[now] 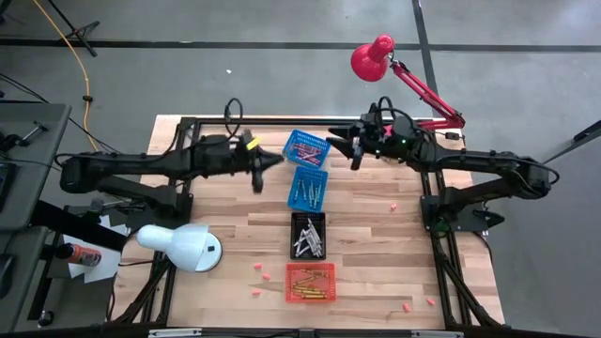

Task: Sort crayons
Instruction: Put the yellow crayon into the orange bin

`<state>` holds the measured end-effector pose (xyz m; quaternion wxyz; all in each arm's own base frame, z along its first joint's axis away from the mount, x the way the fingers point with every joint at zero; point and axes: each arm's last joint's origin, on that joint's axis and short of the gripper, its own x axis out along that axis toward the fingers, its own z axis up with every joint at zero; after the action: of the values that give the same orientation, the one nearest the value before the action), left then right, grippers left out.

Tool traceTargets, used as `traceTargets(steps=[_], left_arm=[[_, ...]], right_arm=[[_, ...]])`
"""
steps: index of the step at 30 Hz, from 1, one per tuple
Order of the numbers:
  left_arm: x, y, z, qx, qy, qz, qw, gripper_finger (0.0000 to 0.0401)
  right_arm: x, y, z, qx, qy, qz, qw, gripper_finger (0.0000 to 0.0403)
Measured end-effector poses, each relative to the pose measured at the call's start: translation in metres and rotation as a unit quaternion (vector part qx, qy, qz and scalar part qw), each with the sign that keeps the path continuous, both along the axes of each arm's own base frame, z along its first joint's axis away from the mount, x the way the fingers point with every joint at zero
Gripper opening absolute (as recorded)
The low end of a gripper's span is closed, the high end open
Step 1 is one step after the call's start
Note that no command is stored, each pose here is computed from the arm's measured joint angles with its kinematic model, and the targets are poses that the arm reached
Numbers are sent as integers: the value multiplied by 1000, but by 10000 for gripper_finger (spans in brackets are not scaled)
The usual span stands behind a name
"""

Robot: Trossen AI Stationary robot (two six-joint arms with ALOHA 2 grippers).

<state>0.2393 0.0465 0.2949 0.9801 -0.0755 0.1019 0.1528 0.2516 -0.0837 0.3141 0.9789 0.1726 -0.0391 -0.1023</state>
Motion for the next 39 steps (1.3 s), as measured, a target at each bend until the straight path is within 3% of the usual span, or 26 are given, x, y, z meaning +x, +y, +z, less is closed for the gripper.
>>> traceTargets(steps=[2, 5, 8, 18, 24, 30, 36, 39], left_arm=[[2, -12, 4, 57, -4, -50, 997, 1], [3, -20, 4, 81, 2, -71, 994, 1], [4, -20, 2, 79, 7, -71, 994, 1], [4, -19, 2, 70, 2, -66, 995, 1], [8, -17, 0, 73, 9, -66, 995, 1], [46, -28, -12, 71, 50, -187, 979, 1], [96, -69, -29, 89, 140, -283, 945, 1], [119, -95, -40, 72, 164, -312, 933, 1]], right_arm=[[-2, 2, 3, -3, -5, 29, 1000, 188], [-2, 5, 3, -6, -5, 81, 997, 188], [-1, 9, 3, -7, -5, 118, 993, 188], [-1, 11, 3, -6, -6, 123, 992, 188], [-8, 13, 12, 42, -27, 125, 991, 188], [-28, 20, 32, 30, -68, 128, 989, 188], [-54, 28, 50, 5, -95, 128, 987, 188], [-67, 33, 53, -14, -85, 125, 988, 188]])
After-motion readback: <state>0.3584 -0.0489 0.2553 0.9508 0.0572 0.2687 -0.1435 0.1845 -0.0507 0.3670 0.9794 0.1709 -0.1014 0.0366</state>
